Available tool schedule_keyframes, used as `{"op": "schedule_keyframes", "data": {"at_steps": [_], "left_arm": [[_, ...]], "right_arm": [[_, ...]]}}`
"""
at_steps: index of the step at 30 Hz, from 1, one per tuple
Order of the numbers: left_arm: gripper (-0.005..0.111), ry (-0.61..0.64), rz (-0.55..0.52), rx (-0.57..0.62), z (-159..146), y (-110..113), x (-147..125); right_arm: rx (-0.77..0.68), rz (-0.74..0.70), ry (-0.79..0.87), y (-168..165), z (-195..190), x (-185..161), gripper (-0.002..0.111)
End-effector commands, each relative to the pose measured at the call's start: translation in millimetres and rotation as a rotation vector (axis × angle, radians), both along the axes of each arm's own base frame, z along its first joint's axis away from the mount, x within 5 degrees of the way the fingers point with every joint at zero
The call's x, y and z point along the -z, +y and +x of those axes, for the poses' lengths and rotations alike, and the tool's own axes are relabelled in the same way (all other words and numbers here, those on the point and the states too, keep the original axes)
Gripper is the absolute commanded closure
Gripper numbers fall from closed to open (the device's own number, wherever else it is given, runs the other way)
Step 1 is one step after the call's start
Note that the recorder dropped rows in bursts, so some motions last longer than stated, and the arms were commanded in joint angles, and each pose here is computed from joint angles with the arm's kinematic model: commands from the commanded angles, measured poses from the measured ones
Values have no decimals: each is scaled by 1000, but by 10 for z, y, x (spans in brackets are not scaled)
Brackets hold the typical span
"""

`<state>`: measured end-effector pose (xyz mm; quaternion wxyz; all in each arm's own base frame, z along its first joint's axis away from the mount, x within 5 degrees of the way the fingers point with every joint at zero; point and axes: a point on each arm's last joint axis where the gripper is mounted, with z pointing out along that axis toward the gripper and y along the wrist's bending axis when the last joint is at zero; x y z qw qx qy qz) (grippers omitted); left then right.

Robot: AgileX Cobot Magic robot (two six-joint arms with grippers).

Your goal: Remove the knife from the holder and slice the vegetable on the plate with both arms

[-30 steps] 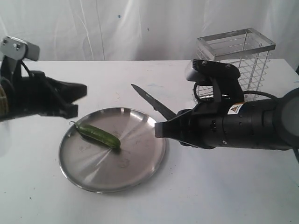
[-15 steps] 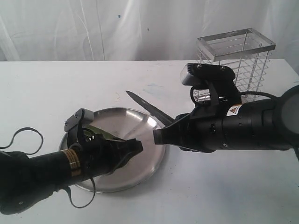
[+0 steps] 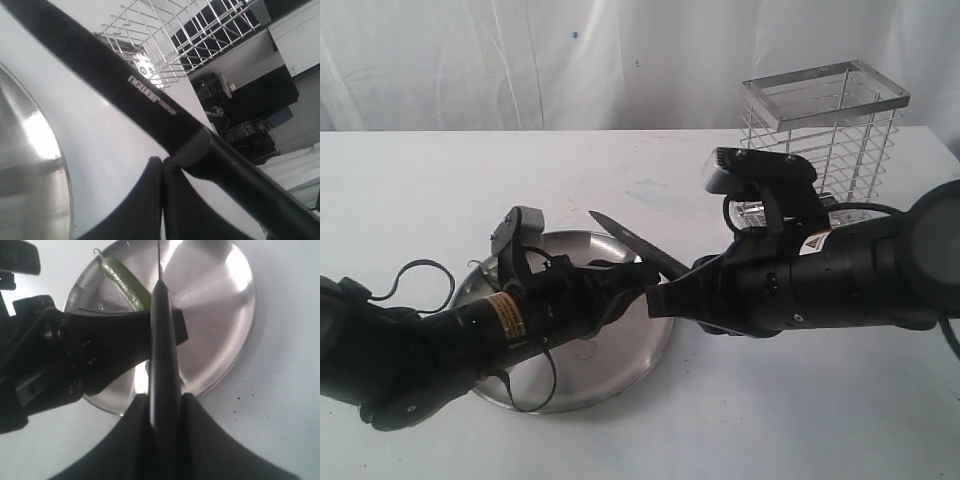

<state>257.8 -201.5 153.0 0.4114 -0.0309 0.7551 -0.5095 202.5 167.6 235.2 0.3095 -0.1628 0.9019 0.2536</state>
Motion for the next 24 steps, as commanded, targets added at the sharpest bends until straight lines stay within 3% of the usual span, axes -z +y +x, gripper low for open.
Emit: {"op": "schedule_keyframes", "data": {"at_steps": [1, 17, 24], "left_arm": [[107, -41, -20, 51, 1, -76, -76], [107, -48, -11, 67, -10, -84, -74], [107, -7, 90, 29, 33, -18, 19]], "right_arm": [[9, -1, 46, 17, 24, 65, 108], [-15, -38, 124, 48, 25, 212, 108], [44, -8, 106, 45, 67, 192, 108]]}}
